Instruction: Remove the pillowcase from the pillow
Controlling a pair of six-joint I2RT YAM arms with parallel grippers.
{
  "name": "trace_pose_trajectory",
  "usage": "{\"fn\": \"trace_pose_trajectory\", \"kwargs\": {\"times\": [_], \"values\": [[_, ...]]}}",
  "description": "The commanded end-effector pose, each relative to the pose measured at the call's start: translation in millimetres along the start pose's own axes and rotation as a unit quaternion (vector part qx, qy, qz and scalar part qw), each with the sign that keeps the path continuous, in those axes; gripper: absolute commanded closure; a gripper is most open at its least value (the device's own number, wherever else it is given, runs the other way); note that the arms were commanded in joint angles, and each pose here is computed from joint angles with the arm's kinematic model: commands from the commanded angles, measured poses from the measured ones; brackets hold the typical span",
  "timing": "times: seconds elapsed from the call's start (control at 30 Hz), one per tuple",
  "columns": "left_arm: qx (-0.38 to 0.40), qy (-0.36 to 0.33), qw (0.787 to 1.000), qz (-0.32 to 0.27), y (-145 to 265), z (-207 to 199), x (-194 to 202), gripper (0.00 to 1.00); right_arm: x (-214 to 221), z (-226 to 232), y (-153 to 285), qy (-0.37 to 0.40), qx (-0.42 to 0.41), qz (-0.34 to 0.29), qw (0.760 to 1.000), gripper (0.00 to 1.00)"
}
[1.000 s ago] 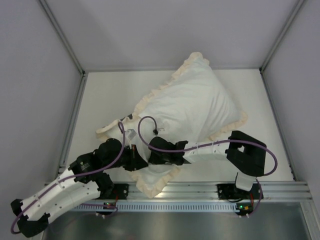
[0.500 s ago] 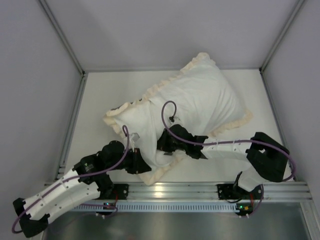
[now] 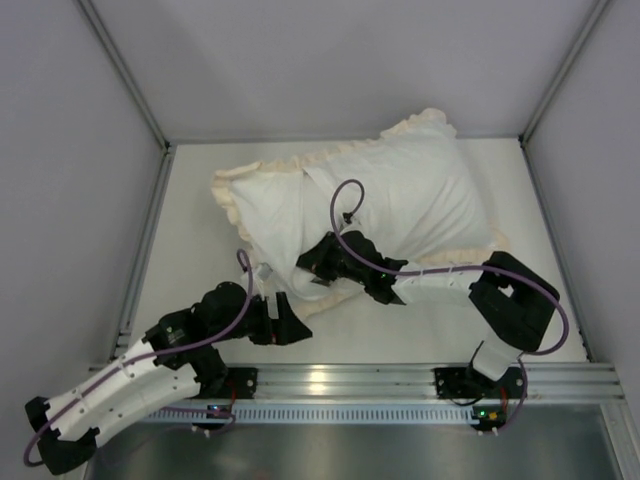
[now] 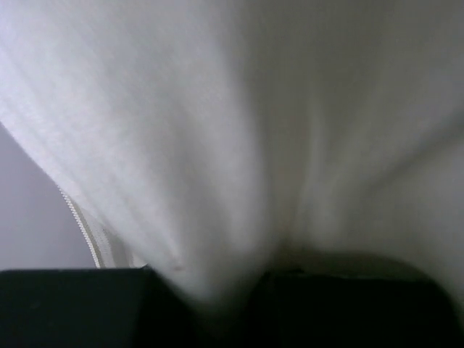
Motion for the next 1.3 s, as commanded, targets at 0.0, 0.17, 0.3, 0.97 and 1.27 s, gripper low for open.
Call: {"fn": "trace_pose_trajectory", "kwargs": {"times": [0.0,0.17,0.3,0.97,1.27], "values": [[-0.019,0.029,0.994,-0.106,14,-8,-39,0.01,-11,58,30,-0.044,-0.092,-0.025,0.994,1.00],[-0.083,0.057,0.979,-0.176,18,2,-68,0.01,-11,47,38,-0.034,-0.076,-0.029,0.996,1.00],[-0.103,0.062,0.974,-0.191,15,-6,-86,0.01,-7,52,41,-0.029,-0.081,-0.028,0.996,1.00],[-0.205,0.027,0.966,-0.158,-19,24,-89,0.83,2,66,51,-0.020,-0.101,-0.022,0.994,1.00],[-0.148,0.023,0.982,-0.114,-29,12,-71,1.00,-7,70,53,-0.013,-0.104,-0.044,0.993,1.00]]}}
Point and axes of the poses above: each gripper's point midway between its finger pads, its own y axis back along the fingers, its own z axis along the line the jaws close on, x = y × z, the point moved 2 cm from there along y, back along the fingers, and after that the axes turned 2 degrees about -y, right-handed, at the moved point
